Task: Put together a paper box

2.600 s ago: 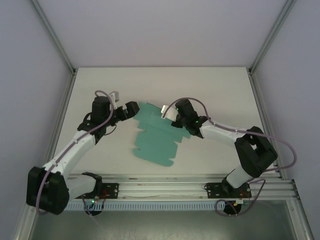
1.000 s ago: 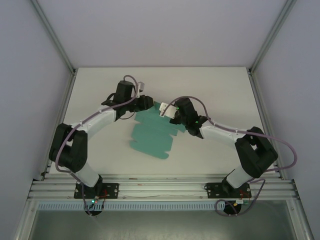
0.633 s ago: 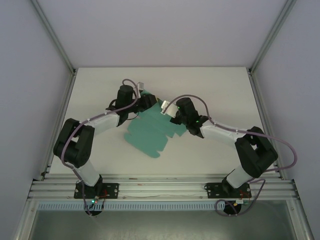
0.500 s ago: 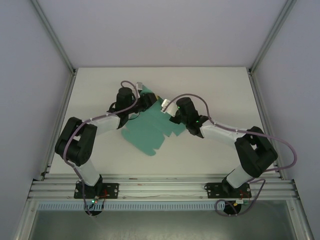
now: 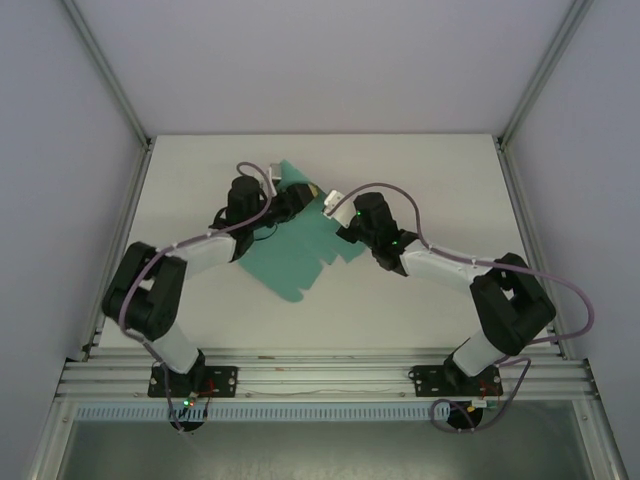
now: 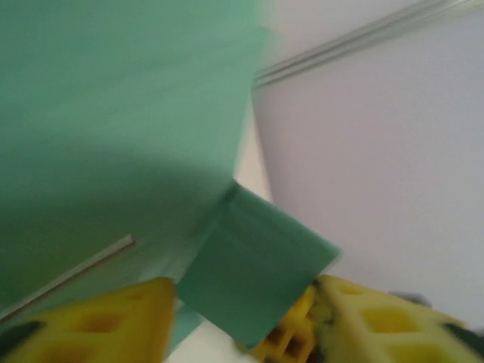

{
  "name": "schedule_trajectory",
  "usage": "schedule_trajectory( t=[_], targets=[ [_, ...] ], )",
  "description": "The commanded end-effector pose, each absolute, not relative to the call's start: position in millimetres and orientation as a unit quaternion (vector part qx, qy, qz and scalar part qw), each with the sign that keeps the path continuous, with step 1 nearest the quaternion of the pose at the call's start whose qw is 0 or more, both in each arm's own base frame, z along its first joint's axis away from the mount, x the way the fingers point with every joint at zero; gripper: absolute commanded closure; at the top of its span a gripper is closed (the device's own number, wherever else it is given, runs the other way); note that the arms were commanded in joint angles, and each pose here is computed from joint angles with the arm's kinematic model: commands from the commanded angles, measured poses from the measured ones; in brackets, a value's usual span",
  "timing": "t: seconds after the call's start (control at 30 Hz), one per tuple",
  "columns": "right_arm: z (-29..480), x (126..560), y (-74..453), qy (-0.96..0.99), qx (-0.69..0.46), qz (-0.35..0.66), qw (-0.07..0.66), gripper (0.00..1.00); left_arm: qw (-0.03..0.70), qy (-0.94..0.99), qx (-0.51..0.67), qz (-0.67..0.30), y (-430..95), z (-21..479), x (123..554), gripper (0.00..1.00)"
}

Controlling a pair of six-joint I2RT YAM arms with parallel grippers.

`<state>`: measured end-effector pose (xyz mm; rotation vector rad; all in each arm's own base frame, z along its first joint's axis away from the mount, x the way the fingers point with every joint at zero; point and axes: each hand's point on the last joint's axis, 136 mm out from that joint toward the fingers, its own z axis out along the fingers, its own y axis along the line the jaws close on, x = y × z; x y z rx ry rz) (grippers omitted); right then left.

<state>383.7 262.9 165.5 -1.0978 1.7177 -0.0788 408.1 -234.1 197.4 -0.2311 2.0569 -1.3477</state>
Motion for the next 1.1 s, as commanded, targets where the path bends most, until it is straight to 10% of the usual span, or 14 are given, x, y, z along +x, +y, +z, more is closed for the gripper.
schedule_trajectory(
  t=[0.0,0.07,0.37,1.07],
  targets=[
    [175.7,380.4,246.0,0.716,-0.47,-0.058,0.513,1.0,0.367,0.844,-0.019,-0.392,-205.5,201.9,375.8,0.19],
    [171.3,376.6,238.1,0.716,-0.482,-0.064,0.501,1.0,0.398,0.863,-0.025,-0.309,-172.4,203.6,367.5,0.0],
    [179.3,372.9,235.6,0.715,-0.489,-0.053,0.497,1.0,0.386,0.892,-0.167,-0.168,-60.5,145.0,356.2,0.0],
    [178.2,375.0,254.1,0.723,-0.483,-0.003,0.494,1.0,0.345,0.867,-0.04,-0.358,-147.5,115.3,389.8,0.11]
  ],
)
